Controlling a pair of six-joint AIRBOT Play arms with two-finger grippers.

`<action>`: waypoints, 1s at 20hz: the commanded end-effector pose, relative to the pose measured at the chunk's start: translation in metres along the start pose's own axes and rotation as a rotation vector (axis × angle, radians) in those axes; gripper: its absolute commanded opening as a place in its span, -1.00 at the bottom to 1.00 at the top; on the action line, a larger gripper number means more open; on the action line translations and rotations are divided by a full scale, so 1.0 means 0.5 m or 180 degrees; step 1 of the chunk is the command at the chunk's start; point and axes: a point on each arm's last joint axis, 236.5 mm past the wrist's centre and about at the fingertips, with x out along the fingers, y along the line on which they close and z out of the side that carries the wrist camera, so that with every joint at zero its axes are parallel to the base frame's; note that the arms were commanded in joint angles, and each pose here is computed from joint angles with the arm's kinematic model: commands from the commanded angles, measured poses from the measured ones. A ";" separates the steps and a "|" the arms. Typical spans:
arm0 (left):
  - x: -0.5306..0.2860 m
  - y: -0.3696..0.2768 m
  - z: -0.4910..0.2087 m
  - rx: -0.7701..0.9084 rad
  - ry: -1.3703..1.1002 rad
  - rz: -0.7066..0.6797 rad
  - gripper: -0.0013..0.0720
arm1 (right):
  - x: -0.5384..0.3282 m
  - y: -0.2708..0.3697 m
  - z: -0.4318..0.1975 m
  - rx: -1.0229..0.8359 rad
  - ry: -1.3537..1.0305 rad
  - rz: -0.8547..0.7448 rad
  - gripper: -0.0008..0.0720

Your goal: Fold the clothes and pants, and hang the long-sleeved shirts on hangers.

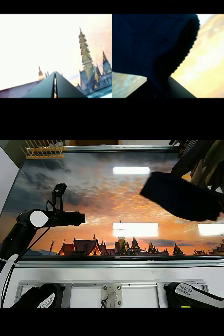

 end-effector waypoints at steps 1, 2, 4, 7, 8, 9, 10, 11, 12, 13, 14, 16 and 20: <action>0.000 -0.001 0.000 0.0008 0.0000 -0.0001 -0.94 | -0.070 -0.170 -0.038 0.0494 0.0071 -0.0666 -0.95; 0.000 -0.001 -0.001 0.0008 0.0002 -0.0001 -0.94 | -0.073 -0.188 -0.073 0.0586 0.0173 -0.0737 -0.95; 0.000 -0.001 -0.001 0.0006 0.0004 -0.0004 -0.94 | -0.069 -0.200 -0.148 0.0690 0.0379 -0.0798 -0.95; 0.000 -0.001 -0.001 0.0007 0.0003 -0.0003 -0.94 | -0.061 -0.196 -0.270 0.0774 0.0787 -0.0795 -0.95; 0.000 -0.001 -0.001 0.0007 0.0006 -0.0004 -0.94 | -0.061 -0.199 -0.308 0.0805 0.0915 -0.0808 -0.95; 0.000 -0.001 -0.001 0.0007 0.0006 -0.0003 -0.94 | -0.060 -0.200 -0.341 0.0833 0.1010 -0.0816 -0.95; 0.000 -0.001 -0.001 0.0008 0.0007 -0.0004 -0.94 | -0.060 -0.201 -0.366 0.0854 0.1082 -0.0820 -0.95; 0.000 -0.001 -0.001 0.0008 0.0007 -0.0004 -0.94 | -0.061 -0.201 -0.391 0.0877 0.1177 -0.0822 -0.91; 0.000 -0.001 -0.001 0.0008 0.0007 -0.0004 -0.94 | -0.062 -0.201 -0.409 0.0894 0.1261 -0.0823 -0.71; 0.000 -0.001 -0.001 0.0008 0.0007 -0.0004 -0.94 | -0.065 -0.199 -0.418 0.0900 0.1327 -0.0821 0.04; 0.000 -0.001 -0.002 0.0010 0.0009 -0.0004 -0.94 | -0.067 -0.198 -0.417 0.0898 0.1323 -0.0821 0.82; 0.000 -0.001 -0.004 0.0010 0.0027 -0.0004 -0.94 | -0.085 -0.212 -0.387 0.0778 0.1212 -0.0932 0.97; 0.000 -0.001 -0.017 0.0013 0.0111 -0.0004 -0.94 | -0.189 -0.220 -0.212 0.0294 0.0503 -0.1263 0.97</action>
